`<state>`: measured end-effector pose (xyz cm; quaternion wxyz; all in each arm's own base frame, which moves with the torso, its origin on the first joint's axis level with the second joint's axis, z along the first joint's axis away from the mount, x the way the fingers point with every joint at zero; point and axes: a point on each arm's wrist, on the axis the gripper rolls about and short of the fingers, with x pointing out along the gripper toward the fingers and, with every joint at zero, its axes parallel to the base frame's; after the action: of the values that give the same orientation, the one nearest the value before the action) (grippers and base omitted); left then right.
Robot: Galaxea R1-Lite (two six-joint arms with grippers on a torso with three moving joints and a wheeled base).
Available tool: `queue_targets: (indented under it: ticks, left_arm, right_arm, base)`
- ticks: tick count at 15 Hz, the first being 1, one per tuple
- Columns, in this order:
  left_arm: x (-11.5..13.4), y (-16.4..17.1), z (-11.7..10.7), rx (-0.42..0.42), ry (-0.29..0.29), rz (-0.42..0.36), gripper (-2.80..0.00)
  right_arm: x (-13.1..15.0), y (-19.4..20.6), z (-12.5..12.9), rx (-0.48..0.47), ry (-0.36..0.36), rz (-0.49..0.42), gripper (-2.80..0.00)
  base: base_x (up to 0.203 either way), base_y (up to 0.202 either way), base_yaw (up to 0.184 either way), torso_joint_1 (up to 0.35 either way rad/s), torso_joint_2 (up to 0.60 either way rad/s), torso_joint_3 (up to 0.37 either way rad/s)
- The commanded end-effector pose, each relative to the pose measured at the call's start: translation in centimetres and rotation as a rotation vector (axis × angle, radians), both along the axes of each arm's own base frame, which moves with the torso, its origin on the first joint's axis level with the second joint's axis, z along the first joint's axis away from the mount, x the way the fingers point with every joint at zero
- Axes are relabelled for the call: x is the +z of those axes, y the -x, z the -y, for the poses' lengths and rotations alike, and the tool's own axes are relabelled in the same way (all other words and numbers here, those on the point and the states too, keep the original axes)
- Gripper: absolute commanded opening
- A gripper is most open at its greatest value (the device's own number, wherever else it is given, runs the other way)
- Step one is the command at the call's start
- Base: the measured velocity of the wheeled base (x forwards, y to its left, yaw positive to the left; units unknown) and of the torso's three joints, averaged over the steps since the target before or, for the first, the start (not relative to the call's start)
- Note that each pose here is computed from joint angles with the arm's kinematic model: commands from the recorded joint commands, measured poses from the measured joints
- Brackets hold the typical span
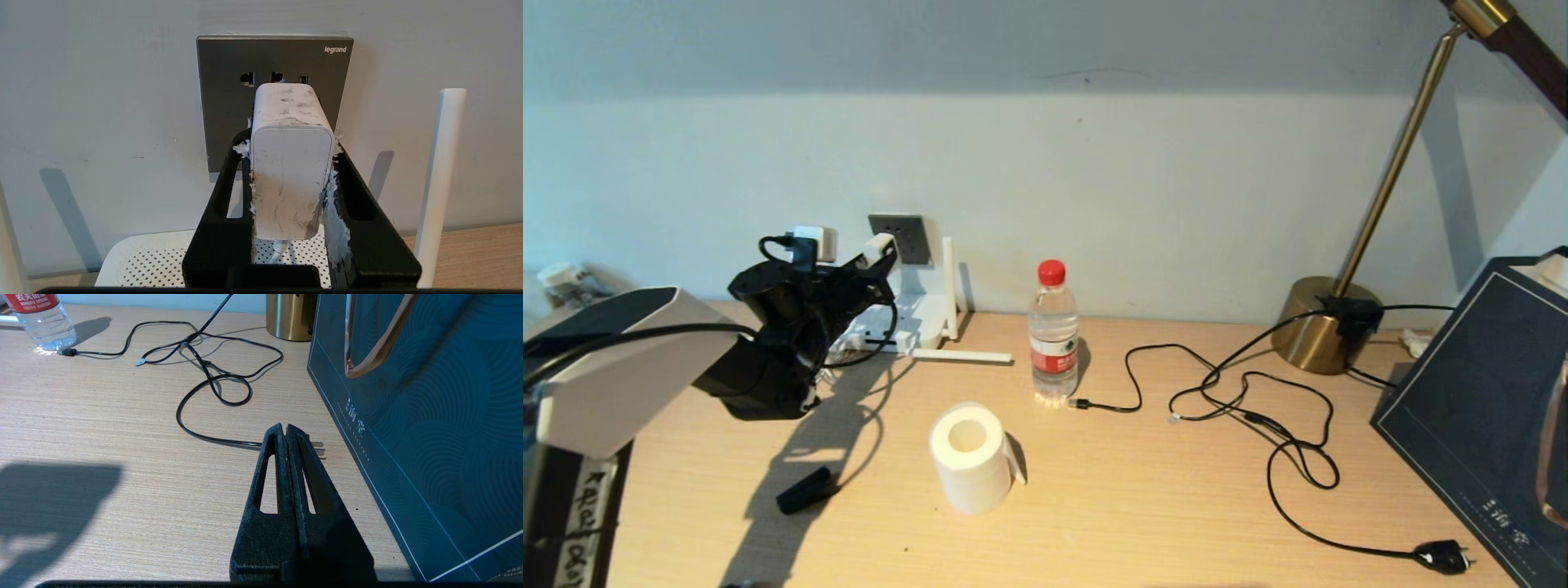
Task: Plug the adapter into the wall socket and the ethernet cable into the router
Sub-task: Align plug and socket, then plug plug into socket
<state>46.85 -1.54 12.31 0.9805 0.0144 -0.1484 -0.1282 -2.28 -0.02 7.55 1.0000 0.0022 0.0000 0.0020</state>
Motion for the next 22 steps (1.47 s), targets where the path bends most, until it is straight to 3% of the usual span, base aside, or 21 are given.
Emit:
queue_targets:
  ticks: [1, 22]
  left_arm:
    - [0.3, -0.3, 0.0, 0.001, -0.007, 0.016, -2.8]
    - [-0.1, -1.6, -0.1, 0.02, -0.002, 0.034, -2.8]
  right_arm:
    - [0.0, 0.0, 0.0, 0.001, 0.0, -0.002, -2.8]
    - [0.0, 0.0, 0.0, 0.001, 0.0, -0.002, -2.8]
  base:
    - [0.0, 0.0, 0.0, 0.0, 0.0, 0.0]
    - [0.0, 0.0, 0.0, 0.0, 0.0, 0.0]
